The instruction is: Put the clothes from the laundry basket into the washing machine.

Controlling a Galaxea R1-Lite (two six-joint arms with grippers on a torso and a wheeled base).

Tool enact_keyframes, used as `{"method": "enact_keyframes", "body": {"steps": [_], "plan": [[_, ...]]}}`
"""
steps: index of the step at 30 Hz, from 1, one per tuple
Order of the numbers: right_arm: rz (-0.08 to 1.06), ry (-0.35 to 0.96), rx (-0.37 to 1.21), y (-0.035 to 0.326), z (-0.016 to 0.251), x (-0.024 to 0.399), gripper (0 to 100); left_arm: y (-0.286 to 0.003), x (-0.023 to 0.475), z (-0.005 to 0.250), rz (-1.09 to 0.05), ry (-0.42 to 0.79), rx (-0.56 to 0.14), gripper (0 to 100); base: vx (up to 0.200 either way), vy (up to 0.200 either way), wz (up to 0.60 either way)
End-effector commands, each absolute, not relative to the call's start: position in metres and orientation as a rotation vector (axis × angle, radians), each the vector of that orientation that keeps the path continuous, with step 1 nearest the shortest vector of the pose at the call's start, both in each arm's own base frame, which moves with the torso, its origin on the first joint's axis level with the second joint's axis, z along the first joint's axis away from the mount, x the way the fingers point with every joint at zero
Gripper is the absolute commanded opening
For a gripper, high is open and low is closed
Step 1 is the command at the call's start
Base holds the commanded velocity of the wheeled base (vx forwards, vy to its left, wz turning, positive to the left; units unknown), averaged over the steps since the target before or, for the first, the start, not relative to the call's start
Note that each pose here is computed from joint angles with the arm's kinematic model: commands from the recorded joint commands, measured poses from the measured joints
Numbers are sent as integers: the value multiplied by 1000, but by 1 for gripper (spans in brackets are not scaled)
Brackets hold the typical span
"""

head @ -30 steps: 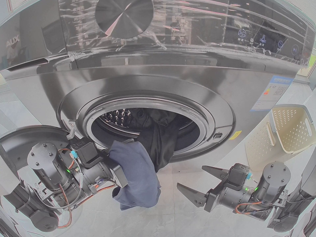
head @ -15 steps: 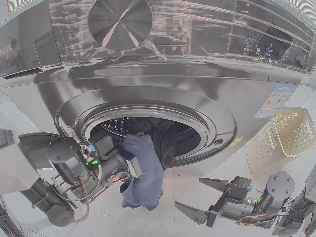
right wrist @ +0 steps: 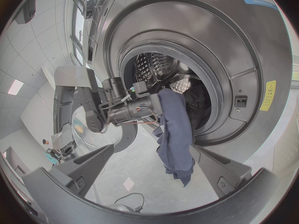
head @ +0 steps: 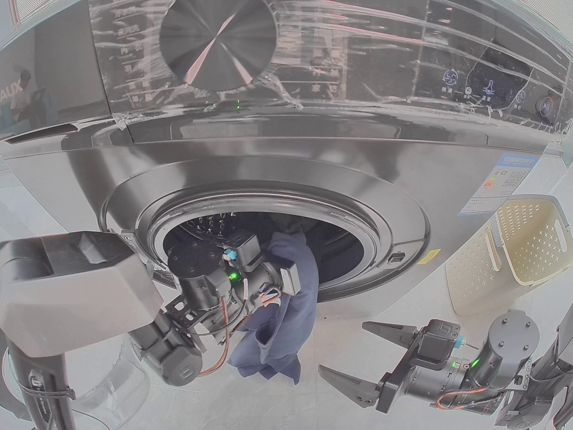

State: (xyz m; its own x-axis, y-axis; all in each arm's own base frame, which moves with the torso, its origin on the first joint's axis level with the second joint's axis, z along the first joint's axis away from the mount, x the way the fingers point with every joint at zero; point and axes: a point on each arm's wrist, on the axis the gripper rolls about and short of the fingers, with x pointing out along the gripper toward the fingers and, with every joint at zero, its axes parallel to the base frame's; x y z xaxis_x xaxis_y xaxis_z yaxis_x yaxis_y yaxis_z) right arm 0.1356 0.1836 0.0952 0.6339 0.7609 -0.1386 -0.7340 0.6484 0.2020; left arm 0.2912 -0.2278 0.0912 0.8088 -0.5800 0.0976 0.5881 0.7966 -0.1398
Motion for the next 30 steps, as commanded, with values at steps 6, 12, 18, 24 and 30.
{"method": "enact_keyframes", "body": {"steps": [6, 12, 18, 24, 30], "plan": [[859, 224, 130, 184, 94, 136, 100, -241, 377, 63, -502, -131, -194, 0, 0, 0, 0], [859, 225, 131, 185, 94, 136, 100, -244, 426, 90, -402, -230, -226, 0, 0, 0, 0], [856, 224, 133, 184, 94, 136, 100, -245, 450, 119, -365, -288, -245, 0, 0, 0, 0], [856, 222, 133, 185, 94, 136, 100, -242, 457, 131, -339, -314, -254, 0, 0, 0, 0], [853, 222, 134, 184, 94, 137, 100, -242, 459, 132, -308, -315, -271, 0, 0, 0, 0]]}}
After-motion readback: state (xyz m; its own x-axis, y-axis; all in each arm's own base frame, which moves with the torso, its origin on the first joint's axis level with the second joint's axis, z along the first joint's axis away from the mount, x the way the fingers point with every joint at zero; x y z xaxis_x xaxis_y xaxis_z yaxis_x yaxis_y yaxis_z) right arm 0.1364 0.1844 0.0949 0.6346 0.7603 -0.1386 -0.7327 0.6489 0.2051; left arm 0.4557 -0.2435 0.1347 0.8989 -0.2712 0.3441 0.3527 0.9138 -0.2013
